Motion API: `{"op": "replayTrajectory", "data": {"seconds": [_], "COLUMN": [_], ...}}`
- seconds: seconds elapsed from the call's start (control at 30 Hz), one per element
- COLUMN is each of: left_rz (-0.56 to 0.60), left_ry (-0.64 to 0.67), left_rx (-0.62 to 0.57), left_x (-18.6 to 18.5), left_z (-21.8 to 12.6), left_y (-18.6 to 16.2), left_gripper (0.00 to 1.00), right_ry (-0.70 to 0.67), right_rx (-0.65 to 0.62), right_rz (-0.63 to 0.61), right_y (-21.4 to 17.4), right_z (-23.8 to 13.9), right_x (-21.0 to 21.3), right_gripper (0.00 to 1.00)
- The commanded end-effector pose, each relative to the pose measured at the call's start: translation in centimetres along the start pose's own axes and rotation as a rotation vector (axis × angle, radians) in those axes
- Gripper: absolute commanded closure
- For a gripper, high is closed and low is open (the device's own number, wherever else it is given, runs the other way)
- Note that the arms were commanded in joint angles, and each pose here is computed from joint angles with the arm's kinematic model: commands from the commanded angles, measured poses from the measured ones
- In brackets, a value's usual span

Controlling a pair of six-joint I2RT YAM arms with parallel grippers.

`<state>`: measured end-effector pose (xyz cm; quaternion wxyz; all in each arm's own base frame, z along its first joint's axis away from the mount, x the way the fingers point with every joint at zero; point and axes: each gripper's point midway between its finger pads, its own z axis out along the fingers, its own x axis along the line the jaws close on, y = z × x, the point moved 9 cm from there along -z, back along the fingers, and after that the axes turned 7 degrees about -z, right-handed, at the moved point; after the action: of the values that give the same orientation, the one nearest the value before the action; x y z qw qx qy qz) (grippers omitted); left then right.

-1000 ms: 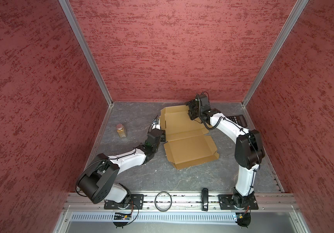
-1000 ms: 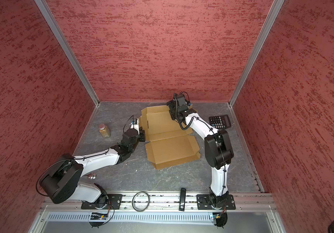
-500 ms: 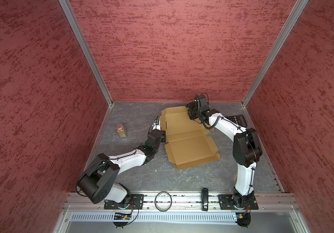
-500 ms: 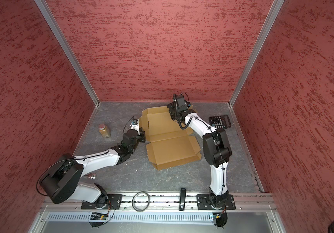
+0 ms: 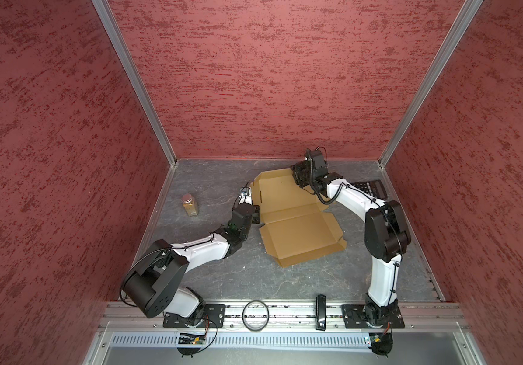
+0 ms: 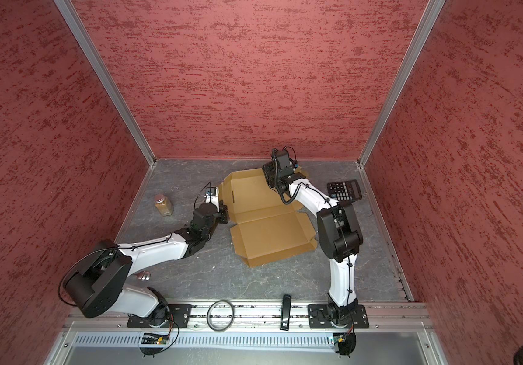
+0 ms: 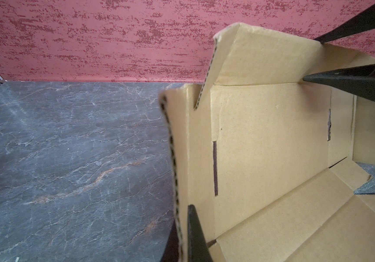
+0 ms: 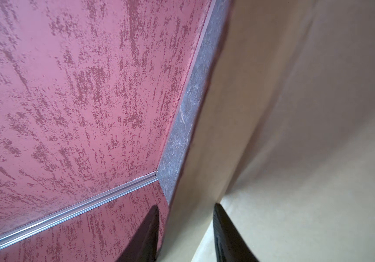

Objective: Fold the paper box

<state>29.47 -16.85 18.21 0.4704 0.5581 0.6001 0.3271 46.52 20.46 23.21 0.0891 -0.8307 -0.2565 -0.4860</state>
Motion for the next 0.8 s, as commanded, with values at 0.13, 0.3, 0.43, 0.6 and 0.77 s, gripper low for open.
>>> {"op": "replayTrajectory", "data": {"seconds": [0.13,0.3,0.43,0.6,0.77], "left_rz": [-0.009,-0.009,-0.015,-0.016,-0.014], "left_ry": [0.019,0.029,0.031,0.028,0.03], "left_rx": [-0.045,-0.044,-0.042,-0.039,-0.04], "left_x": [-0.2,-0.4,-0.5,-0.8,-0.8], "left_z": [0.1,0.4,0.6,0.5,0.4], "left_y": [0.5,0.6,0.7,0.8,0.9], "left_gripper": [1.0,1.0,1.0,1.0,1.0], "right_ry": [0.033,0.043,0.045,0.055,0.078], "right_rx": [-0.06,-0.054,-0.06,-0.067,-0.076], "right_rz": [0.11,0.115,0.123,0.122,0.115], "right_y": [0.6,0.4,0.3,0.3,0.4], "right_z": [-1.1,-1.3,-1.6,-1.7,-1.7], "right_x": [-0.6,-0.9,-1.7,-2.1,-1.9], "right_gripper": [0.63,0.63,0.65,0.71,0.75]}}
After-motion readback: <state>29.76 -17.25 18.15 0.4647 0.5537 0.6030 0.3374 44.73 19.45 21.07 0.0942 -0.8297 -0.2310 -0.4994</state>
